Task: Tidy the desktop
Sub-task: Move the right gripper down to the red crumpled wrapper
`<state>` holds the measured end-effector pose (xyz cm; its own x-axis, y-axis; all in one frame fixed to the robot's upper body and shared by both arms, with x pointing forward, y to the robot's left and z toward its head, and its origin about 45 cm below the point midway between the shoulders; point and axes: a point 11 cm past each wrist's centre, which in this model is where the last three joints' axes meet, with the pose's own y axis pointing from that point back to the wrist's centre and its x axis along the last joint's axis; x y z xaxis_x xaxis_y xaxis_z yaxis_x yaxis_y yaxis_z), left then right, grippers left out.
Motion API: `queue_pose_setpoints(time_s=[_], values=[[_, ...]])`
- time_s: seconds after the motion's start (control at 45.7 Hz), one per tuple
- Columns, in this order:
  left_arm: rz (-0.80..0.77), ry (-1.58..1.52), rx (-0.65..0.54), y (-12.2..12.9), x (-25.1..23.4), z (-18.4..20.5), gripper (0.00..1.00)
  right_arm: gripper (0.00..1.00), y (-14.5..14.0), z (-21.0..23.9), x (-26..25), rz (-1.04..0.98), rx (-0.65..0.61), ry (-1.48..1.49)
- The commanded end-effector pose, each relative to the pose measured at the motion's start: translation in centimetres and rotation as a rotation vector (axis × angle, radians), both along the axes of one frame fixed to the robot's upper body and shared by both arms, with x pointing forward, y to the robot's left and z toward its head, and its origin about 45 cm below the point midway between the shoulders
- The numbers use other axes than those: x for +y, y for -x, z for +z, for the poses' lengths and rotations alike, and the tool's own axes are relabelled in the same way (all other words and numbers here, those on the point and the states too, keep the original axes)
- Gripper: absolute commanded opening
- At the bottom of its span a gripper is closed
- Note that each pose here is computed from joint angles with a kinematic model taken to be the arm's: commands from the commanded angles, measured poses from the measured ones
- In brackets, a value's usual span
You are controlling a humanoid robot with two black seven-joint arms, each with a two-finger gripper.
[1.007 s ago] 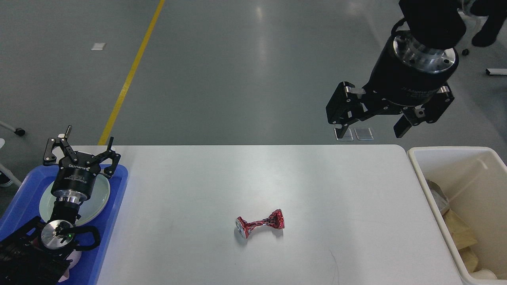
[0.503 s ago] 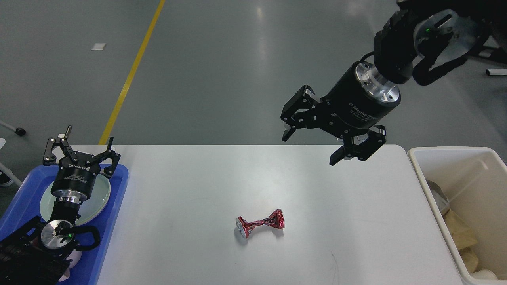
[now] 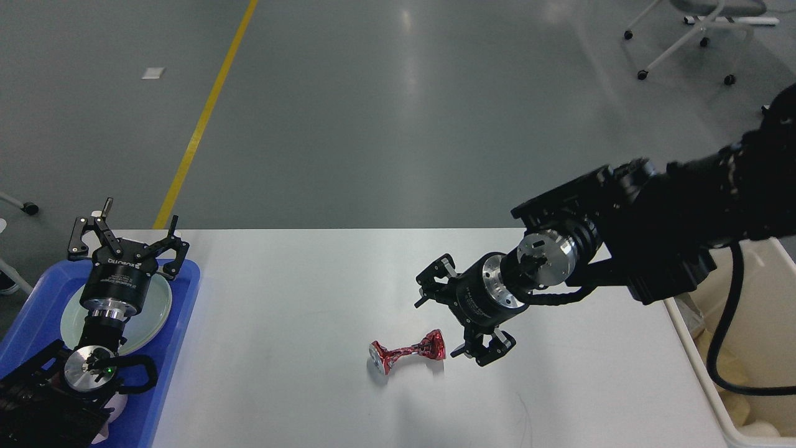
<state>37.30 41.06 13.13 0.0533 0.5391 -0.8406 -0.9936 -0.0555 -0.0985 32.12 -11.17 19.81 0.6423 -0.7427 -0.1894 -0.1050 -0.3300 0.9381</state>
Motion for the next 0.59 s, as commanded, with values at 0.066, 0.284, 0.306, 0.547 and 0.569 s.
queue_pose_setpoints(time_s=[0.066, 0.284, 0.306, 0.547, 0.569], values=[[0.000, 0.000, 0.000, 0.0, 0.0, 0.0, 0.98, 0.95, 0.5, -5.2, 1.7, -0.020, -0.037, 0.090], [0.000, 0.000, 0.000, 0.0, 0.0, 0.0, 0.98, 0.98, 0.0, -9.7, 3.2, -0.110, -0.032, 0.039], [0.000, 0.000, 0.000, 0.0, 0.0, 0.0, 0.98, 0.98, -0.2, -9.9, 3.3, -0.118, -0.037, 0.037], [0.000, 0.000, 0.000, 0.0, 0.0, 0.0, 0.98, 0.96, -0.7, -13.3, 2.6, -0.198, -0.056, 0.036], [0.000, 0.000, 0.000, 0.0, 0.0, 0.0, 0.98, 0.95, -0.8, -13.5, 2.5, -0.203, -0.058, 0.037]])
